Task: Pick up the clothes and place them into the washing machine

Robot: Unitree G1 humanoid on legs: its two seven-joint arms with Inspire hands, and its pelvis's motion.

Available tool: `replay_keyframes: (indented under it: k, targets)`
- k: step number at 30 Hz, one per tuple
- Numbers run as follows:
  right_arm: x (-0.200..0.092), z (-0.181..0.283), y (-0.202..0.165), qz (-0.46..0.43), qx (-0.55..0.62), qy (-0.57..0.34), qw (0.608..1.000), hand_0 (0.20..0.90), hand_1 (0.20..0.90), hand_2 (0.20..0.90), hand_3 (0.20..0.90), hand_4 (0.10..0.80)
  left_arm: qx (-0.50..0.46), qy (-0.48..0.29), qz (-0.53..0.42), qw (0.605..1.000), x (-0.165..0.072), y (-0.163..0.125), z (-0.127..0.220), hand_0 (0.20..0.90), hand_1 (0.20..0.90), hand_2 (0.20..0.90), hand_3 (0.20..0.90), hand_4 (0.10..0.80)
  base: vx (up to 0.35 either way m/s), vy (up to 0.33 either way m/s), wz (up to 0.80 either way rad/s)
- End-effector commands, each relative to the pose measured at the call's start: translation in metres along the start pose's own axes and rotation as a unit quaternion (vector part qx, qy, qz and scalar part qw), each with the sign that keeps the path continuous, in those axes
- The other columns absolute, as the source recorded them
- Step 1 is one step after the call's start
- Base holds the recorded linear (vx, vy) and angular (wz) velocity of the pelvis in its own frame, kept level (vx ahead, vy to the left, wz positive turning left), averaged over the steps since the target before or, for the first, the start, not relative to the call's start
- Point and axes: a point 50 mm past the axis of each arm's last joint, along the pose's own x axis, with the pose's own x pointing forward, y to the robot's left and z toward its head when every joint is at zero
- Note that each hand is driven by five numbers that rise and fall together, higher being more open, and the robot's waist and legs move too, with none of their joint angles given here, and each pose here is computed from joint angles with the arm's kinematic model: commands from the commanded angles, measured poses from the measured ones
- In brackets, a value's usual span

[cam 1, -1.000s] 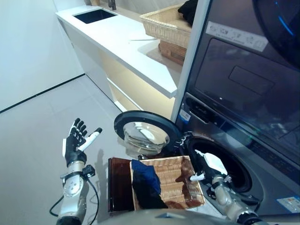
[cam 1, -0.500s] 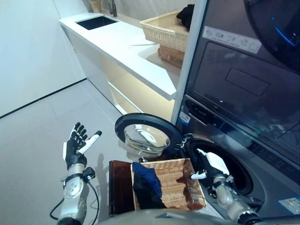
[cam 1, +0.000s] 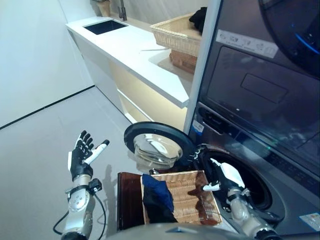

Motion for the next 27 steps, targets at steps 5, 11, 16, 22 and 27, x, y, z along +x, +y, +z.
replay_keyframes:
  k: [5, 11, 16, 22, 27]
  targets:
    - [0.017, 0.019, -0.029, -0.085, 0.043, -0.032, 0.995, 0.900, 0.900, 0.900, 0.900, 0.800, -0.014, -0.125, -0.020, 0.992, 0.018, -0.005, 0.051, 0.900, 0.900, 0.900, 0.900, 0.800, 0.000, 0.000, 0.00]
    - [0.019, 0.031, -0.020, -0.053, 0.050, -0.055, 0.996, 0.900, 0.900, 0.900, 0.900, 0.800, -0.007, -0.112, -0.017, 0.994, 0.020, -0.005, 0.045, 0.900, 0.900, 0.900, 0.900, 0.800, -0.001, 0.007, -0.04]
    - [0.017, 0.037, -0.010, -0.025, 0.051, -0.069, 0.996, 0.900, 0.900, 0.900, 0.900, 0.800, -0.005, -0.107, -0.016, 0.994, 0.021, -0.005, 0.043, 0.900, 0.900, 0.900, 0.900, 0.800, 0.001, 0.002, -0.01]
    - [0.010, 0.032, 0.022, 0.026, 0.114, -0.016, 0.993, 0.900, 0.900, 0.900, 0.900, 0.800, -0.003, -0.105, -0.010, 0.994, 0.025, -0.006, 0.044, 0.900, 0.900, 0.900, 0.900, 0.800, 0.000, 0.000, 0.00]
    - [0.009, 0.034, 0.026, 0.019, 0.189, 0.007, 0.982, 0.900, 0.900, 0.900, 0.900, 0.800, -0.002, -0.099, -0.005, 0.995, 0.026, -0.006, 0.042, 0.900, 0.900, 0.900, 0.900, 0.800, -0.011, 0.016, -0.05]
